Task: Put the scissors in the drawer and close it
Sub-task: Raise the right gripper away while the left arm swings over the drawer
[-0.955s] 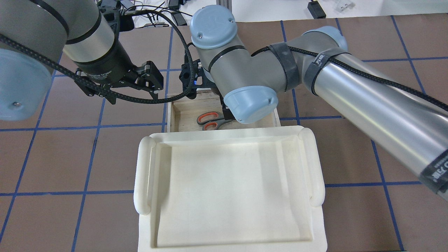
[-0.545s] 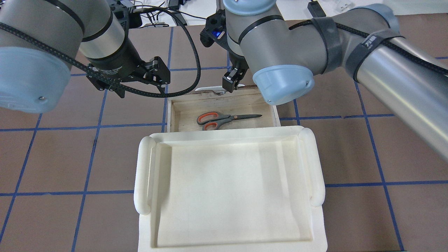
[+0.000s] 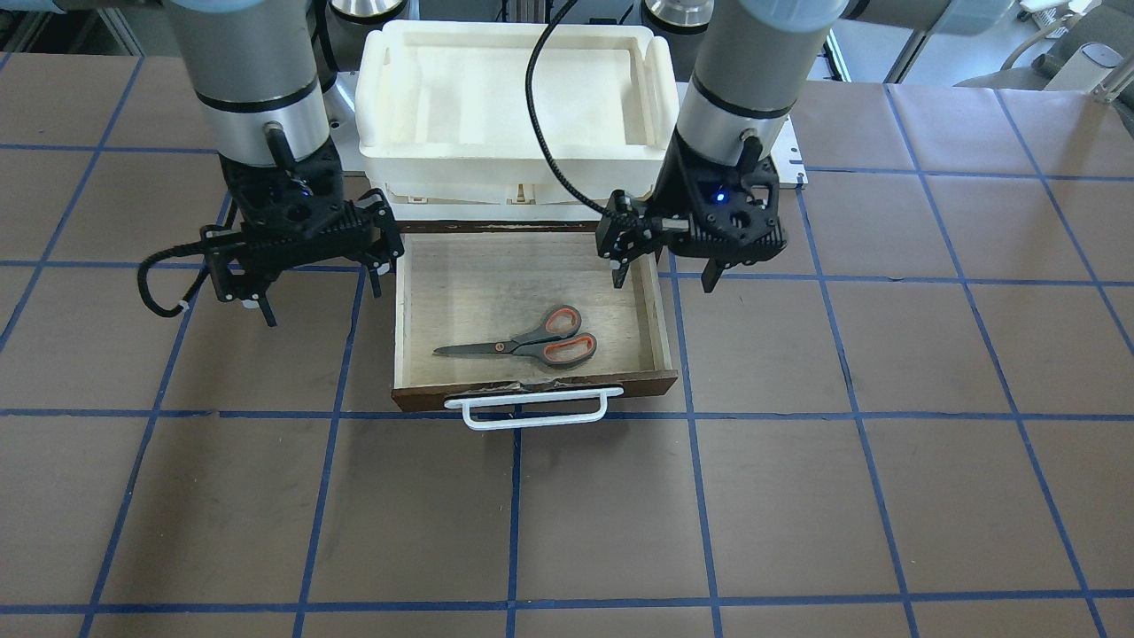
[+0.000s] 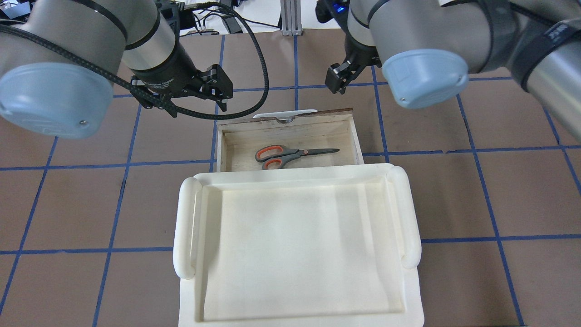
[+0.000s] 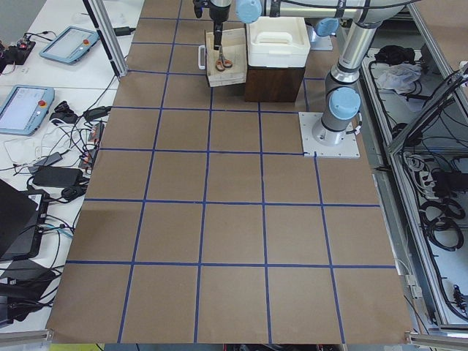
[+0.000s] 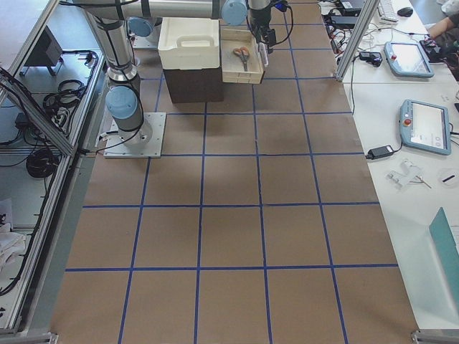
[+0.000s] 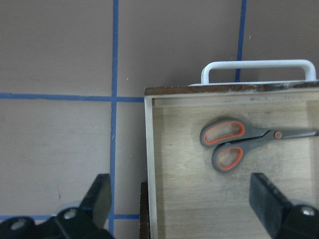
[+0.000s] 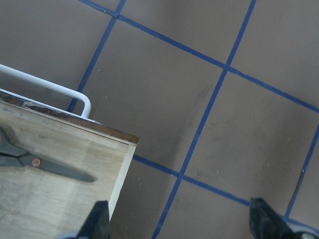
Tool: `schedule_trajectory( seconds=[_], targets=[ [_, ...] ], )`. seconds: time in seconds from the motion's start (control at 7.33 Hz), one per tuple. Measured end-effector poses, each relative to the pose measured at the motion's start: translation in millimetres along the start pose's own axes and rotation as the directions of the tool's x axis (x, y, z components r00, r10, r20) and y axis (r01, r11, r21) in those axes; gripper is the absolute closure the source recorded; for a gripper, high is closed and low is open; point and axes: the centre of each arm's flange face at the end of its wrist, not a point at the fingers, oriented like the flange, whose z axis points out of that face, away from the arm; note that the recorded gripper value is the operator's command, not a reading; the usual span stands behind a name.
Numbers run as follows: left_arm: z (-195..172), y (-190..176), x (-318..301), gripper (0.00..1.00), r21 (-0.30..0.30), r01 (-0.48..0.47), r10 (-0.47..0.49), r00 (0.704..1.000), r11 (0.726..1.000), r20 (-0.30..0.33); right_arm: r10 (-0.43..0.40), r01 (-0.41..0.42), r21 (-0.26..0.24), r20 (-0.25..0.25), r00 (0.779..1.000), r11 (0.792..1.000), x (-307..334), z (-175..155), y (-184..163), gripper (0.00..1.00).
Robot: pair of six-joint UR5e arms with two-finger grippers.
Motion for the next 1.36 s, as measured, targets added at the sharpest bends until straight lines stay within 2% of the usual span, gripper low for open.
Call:
schedule_trajectory(
  seconds=[0.27,0.41,0.55,0.95,1.36],
  targets=[
    [39,-27,40,0.00,0.020,-0.039,0.039,0.999,0.999,0.035,0.107,-0.102,-0.112,0.039,0.994,0.988,4,-8,24,0.00],
    [52,-41,62,0.00,0.027,-0.034,0.032,0.998,0.999,0.047,0.165,-0.158,-0.144,0.040,0.985,0.977,3,-9,30,0.00],
    [68,-54,85,0.00,0.029,-0.012,0.011,0.999,0.999,0.054,0.195,-0.187,-0.155,0.037,0.980,0.970,3,-12,33,0.00],
    [133,-81,120,0.00,0.045,0.013,-0.016,0.997,0.999,0.069,0.222,-0.216,-0.133,0.032,0.974,0.967,5,-28,41,0.00],
    [184,-87,123,0.00,-0.001,0.005,-0.004,0.996,1.000,0.093,0.284,-0.279,-0.135,0.018,0.959,0.951,41,-31,49,0.00]
  ],
)
